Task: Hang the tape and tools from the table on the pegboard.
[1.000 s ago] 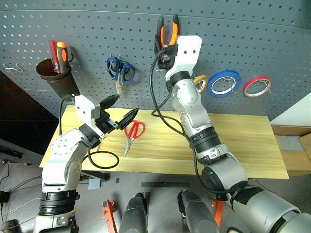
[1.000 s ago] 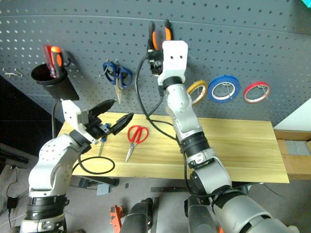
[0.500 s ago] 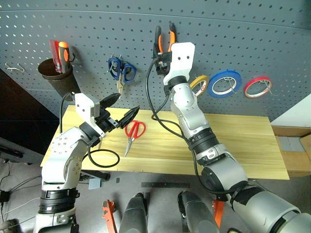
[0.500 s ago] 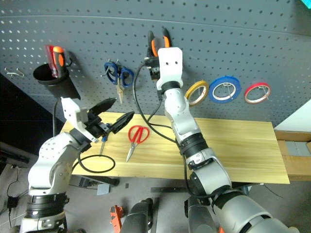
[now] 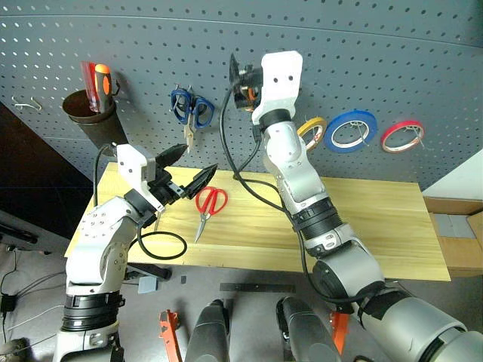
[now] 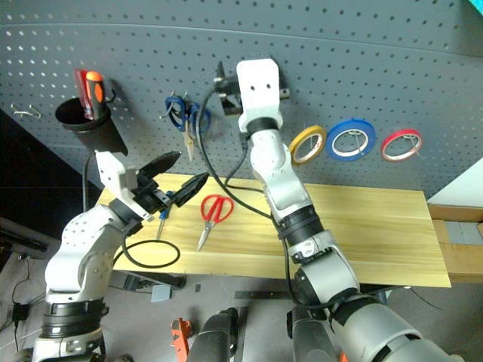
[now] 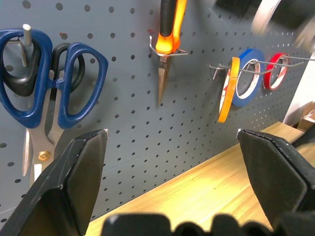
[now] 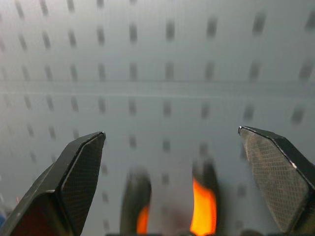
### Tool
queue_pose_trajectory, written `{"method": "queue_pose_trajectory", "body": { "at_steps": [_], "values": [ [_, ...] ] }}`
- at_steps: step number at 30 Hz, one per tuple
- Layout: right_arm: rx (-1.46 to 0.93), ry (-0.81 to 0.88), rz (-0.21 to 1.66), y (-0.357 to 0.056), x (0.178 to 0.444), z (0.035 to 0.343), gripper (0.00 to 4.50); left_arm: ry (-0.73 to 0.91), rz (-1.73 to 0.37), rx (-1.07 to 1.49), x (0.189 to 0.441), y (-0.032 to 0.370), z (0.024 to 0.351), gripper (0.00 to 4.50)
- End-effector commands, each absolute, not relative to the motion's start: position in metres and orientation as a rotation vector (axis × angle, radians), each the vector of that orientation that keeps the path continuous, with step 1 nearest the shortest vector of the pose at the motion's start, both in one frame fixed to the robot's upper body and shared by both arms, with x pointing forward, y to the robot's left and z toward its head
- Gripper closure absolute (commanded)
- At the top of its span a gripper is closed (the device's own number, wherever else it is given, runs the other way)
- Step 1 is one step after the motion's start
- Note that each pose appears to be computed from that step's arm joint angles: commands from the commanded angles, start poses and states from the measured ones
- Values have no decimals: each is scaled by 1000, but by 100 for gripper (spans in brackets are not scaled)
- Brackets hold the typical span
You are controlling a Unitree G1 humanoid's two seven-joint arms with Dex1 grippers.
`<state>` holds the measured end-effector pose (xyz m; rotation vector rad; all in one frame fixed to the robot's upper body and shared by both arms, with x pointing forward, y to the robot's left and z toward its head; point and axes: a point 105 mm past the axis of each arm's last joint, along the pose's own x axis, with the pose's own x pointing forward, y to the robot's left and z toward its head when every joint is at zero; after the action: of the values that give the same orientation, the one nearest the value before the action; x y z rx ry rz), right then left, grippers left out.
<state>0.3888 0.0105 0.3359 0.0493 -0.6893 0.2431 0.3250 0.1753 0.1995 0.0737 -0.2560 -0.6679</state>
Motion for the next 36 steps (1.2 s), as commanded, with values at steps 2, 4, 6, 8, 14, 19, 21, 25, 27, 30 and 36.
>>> {"method": "queue_pose_trajectory", "body": {
  "at_steps": [2,4,6,8,14,19,21,25,27,30,36],
  "values": [
    [207,-769,326,-3,361,375,4,-273,-641,74,326,174,202,0],
    [263,-729,365,-12,361,375,4,-254,-622,59,327,175,197,0],
    [252,-682,437,-19,359,368,4,-197,-610,61,327,176,186,0],
    [243,-583,547,-26,356,349,4,-113,-591,78,326,176,168,0],
    [88,-114,877,-40,324,251,4,204,-454,132,324,187,107,0],
    [-3,131,941,-48,297,197,4,463,-341,137,326,195,59,0],
    [-3,143,946,-45,292,194,4,519,-331,129,328,194,49,0],
    [7,175,950,-38,287,188,4,600,-288,119,337,191,29,0],
    [4,184,955,-35,285,186,4,617,-276,112,340,189,24,0],
    [-11,209,965,-33,280,181,4,626,-233,125,351,191,19,0],
    [-28,229,943,-35,280,177,4,641,-206,110,361,194,12,0]
  ]
}}
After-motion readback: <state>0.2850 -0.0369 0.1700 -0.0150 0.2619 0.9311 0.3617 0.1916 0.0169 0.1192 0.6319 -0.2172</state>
